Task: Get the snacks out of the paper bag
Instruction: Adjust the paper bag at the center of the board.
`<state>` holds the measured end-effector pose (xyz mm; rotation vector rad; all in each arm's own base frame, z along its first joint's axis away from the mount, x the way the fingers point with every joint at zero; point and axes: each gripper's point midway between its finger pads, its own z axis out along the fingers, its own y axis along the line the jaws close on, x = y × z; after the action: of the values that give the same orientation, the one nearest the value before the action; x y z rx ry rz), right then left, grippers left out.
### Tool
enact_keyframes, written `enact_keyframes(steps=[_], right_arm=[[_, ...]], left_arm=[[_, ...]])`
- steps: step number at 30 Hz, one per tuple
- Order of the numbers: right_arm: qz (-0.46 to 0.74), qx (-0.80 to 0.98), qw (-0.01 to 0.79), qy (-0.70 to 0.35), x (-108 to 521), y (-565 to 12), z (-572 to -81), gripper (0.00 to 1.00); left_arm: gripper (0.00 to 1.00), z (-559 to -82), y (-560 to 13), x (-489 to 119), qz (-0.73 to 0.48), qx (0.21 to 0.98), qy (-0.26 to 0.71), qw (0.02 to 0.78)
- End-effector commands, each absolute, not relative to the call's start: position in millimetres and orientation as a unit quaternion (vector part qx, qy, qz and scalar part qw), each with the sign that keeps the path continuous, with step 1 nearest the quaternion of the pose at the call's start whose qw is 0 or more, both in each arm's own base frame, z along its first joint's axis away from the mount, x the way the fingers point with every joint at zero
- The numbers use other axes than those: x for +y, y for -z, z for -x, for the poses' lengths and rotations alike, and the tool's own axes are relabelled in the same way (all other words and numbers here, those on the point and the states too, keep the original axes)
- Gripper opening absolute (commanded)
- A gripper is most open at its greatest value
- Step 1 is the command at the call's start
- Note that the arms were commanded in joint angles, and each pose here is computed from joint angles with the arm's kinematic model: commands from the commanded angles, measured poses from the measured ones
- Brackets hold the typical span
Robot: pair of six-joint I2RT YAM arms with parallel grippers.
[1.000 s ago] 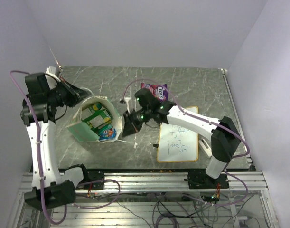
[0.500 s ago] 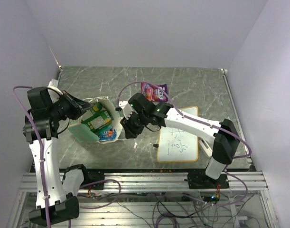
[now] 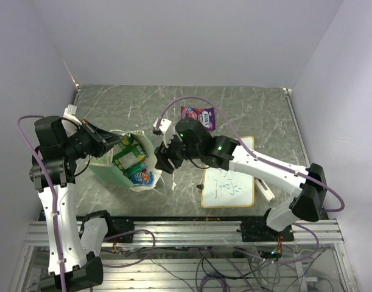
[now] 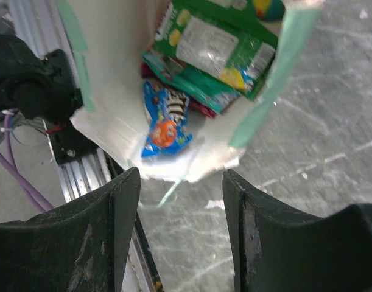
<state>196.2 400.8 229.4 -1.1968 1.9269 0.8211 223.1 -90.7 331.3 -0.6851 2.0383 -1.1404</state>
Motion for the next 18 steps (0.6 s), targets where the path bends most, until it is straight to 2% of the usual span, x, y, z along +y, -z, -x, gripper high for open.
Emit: enact_keyframes(steps=[1,6,11,15,18], right_arm=[[0.479,0.682,0.423,-0.355,428,-256,-191,0.57],[0.490,0.649,0.476,-0.335,425,-271,-193,0.58],[0.517,0.634,0.456,-0.352,435,-252,-176,0.57],[0.534,0.643,0.414,-0.360,459,-227,-168,0.51],[0.540,0.655,0.401,-0.344,474,-206,-166,0.50]], left_arm=[[0.07,-214,-343,-100,0.247,0.775,0.469,0.344],[0.07,-211,-349,-102,0.237,0.778,0.473,0.340],[0.07,-209,-349,-104,0.233,0.781,0.474,0.332],[0.07,-210,-345,-104,0.233,0.785,0.475,0.323],[0.07,-211,-343,-103,0.230,0.790,0.471,0.318]])
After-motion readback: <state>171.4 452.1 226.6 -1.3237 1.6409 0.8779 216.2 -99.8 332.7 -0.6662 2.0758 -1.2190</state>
